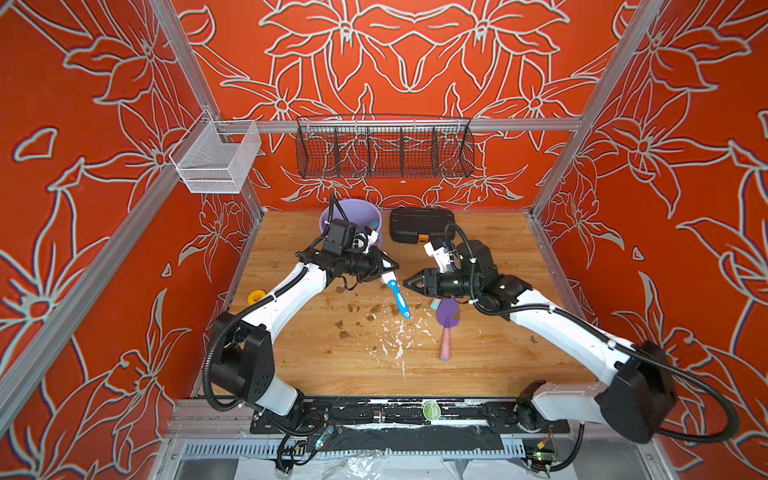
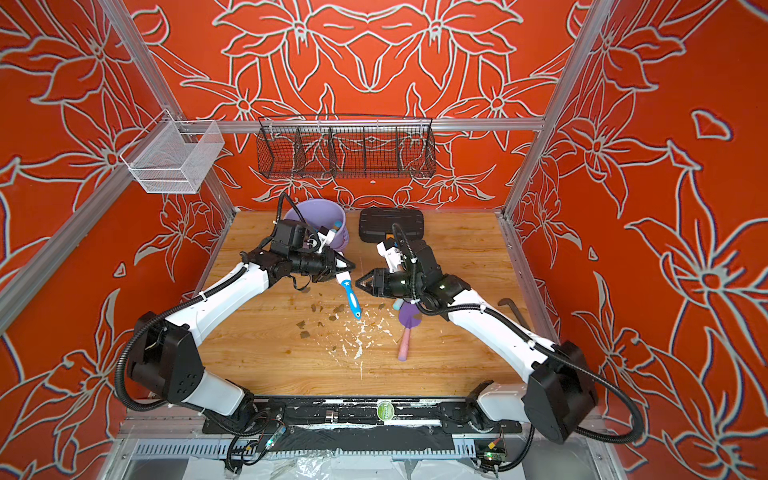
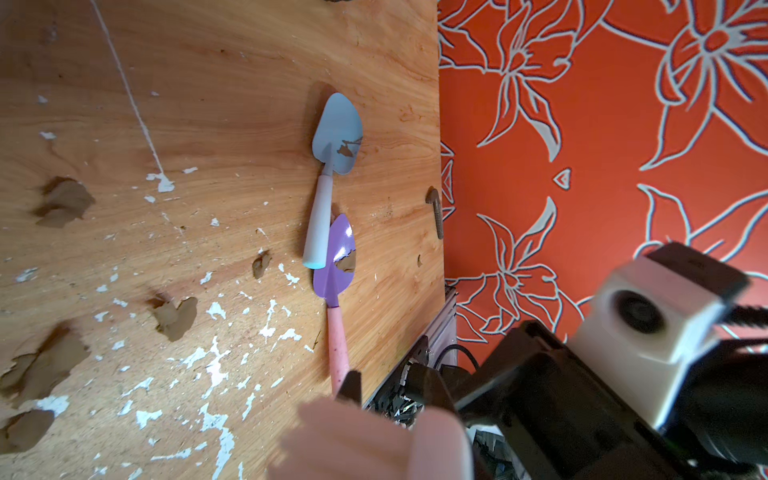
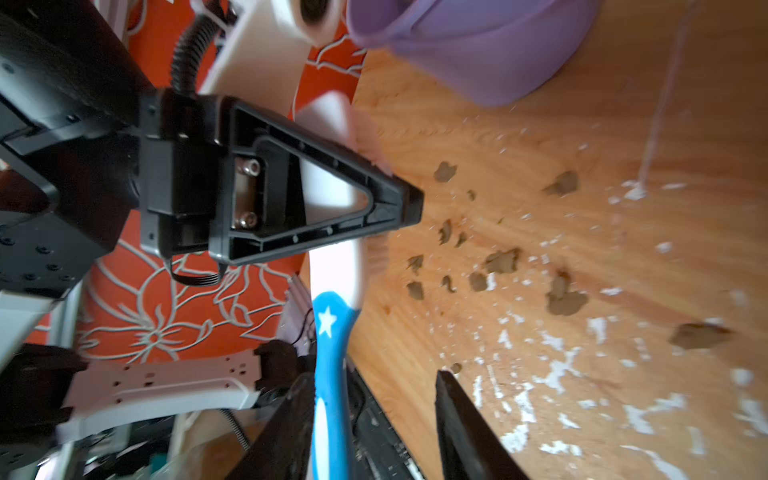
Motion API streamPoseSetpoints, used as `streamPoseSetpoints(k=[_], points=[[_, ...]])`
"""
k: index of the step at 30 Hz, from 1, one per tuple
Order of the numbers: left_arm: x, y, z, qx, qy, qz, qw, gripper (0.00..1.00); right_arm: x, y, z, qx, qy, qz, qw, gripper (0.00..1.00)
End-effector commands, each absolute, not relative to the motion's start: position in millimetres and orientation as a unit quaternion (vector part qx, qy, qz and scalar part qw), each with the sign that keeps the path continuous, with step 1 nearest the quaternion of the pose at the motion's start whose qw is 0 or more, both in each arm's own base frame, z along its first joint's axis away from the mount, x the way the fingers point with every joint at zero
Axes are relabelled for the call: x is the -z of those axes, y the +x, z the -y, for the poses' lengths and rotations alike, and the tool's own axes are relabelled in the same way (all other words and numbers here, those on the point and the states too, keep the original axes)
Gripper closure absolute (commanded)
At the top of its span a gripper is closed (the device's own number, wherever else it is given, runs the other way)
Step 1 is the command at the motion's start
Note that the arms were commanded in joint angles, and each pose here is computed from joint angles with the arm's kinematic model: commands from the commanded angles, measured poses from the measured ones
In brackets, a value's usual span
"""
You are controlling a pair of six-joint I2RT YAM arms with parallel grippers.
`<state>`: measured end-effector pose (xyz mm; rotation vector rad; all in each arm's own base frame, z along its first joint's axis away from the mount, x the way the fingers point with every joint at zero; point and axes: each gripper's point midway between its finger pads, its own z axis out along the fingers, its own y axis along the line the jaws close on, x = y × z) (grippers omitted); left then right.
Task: Brush the soil off the hand trowel and place it into the bucket
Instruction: Adjust the brush.
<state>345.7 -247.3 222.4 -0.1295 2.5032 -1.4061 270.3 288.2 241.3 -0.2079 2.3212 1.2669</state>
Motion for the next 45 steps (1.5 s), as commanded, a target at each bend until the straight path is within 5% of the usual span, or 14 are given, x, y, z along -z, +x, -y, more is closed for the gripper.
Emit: streamPoseSetpoints(k=[1, 18, 45], points=[[-216.0, 347.2, 243.5, 0.471, -0.071, -0.872, 0.114, 1.0, -234.6, 275.0, -267.9, -0.369, -0.085, -0.879, 0.288, 0.48], [-204.1, 348.0, 245.2, 0.469, -0.088, -0.874, 0.091, 1.0, -233.4, 250.0, -305.3, -0.348, -0.177, -0.872, 0.296, 0.46], [-200.1, 350.3, 247.2, 0.468, -0.099, -0.875, 0.074, 1.0, -220.1, 259.9, -339.2, -0.316, -0.22, -0.881, 0.274, 0.57]])
